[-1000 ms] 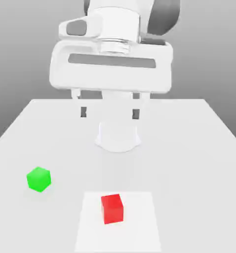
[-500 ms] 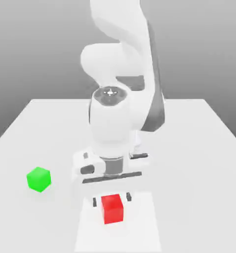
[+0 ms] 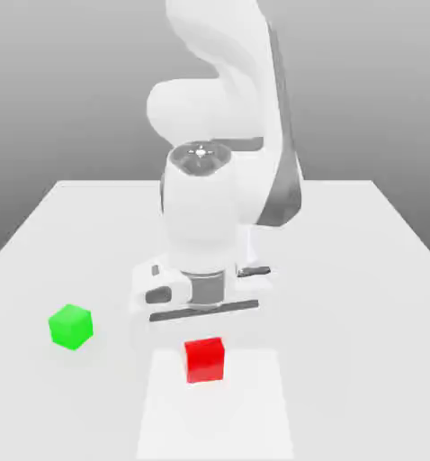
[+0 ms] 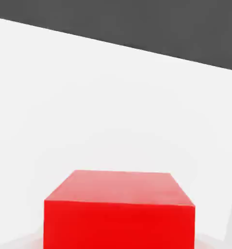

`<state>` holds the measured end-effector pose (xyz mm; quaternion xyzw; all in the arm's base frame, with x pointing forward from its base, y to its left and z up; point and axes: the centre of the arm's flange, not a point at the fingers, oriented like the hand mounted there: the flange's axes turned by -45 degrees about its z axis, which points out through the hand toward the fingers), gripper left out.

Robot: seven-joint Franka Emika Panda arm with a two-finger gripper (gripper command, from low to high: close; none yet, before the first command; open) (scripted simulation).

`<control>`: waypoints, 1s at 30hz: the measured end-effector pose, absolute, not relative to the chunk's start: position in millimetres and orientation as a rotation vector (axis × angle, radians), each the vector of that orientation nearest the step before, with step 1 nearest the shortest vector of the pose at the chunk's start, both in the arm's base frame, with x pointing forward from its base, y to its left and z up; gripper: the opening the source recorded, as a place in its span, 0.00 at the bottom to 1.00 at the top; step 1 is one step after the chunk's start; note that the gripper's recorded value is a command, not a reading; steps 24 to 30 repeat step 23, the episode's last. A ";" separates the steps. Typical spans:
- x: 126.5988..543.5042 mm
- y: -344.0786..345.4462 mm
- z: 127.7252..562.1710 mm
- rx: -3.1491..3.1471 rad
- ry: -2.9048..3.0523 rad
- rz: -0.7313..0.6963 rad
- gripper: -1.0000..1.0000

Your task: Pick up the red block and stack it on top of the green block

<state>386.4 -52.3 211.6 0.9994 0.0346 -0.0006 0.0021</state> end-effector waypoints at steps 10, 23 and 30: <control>299.0 -207.4 239.7 2.875 -1.245 -0.001 0.00; 256.4 -246.5 184.2 2.663 -1.669 0.001 1.00; 256.4 -246.5 184.2 2.663 -1.669 0.001 1.00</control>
